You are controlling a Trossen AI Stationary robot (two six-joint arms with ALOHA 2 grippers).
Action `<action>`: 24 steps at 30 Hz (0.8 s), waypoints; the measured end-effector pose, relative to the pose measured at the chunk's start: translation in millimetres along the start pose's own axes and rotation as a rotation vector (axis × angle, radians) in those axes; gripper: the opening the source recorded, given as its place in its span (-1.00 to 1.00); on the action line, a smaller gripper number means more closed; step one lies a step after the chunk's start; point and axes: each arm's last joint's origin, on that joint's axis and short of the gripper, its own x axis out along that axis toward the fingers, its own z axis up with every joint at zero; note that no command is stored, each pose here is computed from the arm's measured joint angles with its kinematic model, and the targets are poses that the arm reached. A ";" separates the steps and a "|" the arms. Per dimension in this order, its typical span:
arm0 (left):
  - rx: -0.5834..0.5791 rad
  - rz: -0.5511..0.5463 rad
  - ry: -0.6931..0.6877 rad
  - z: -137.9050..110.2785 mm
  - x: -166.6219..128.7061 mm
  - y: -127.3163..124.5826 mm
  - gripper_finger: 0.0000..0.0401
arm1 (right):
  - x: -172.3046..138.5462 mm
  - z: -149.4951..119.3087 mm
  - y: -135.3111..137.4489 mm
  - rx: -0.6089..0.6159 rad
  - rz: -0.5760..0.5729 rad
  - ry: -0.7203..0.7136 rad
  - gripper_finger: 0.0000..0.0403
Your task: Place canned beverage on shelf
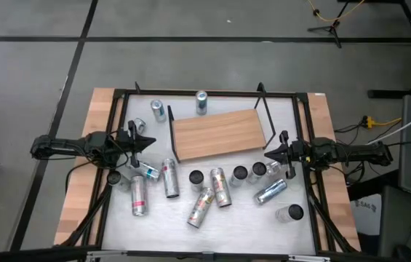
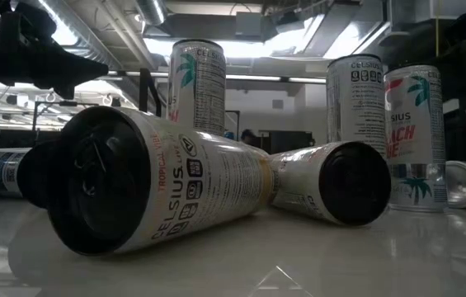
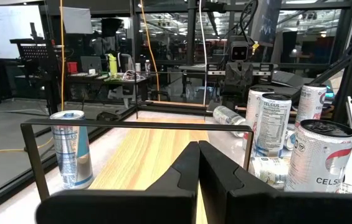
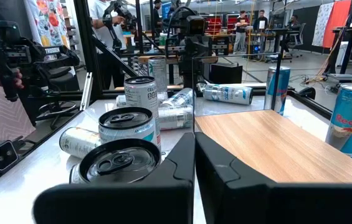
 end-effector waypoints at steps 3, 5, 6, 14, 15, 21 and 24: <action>0.000 0.000 0.000 -0.1 0.0 0.0 -0.99 | 0.0 1.4 -0.1 0.000 -0.006 -0.019 -0.95; 0.000 0.000 0.000 -0.1 0.0 0.0 -0.99 | 0.0 4.0 -0.2 0.000 -0.010 -0.046 -0.95; 0.000 0.000 0.000 0.0 0.0 0.0 -0.99 | -0.1 5.2 -0.3 0.001 -0.016 -0.058 -0.95; 0.000 0.000 0.000 0.0 0.0 0.0 -0.99 | -1.1 14.0 1.9 0.060 0.057 -0.146 -0.94; 0.000 0.000 -0.001 0.0 0.0 0.0 -0.99 | -1.4 15.9 1.9 0.096 0.058 -0.165 -0.91; -0.001 0.000 0.000 0.0 0.0 0.0 -0.99 | -2.5 21.4 2.0 0.249 0.075 -0.214 -0.53; -0.001 0.000 0.000 -0.1 0.0 0.0 -0.99 | -2.9 23.2 2.8 0.294 0.104 -0.210 -0.22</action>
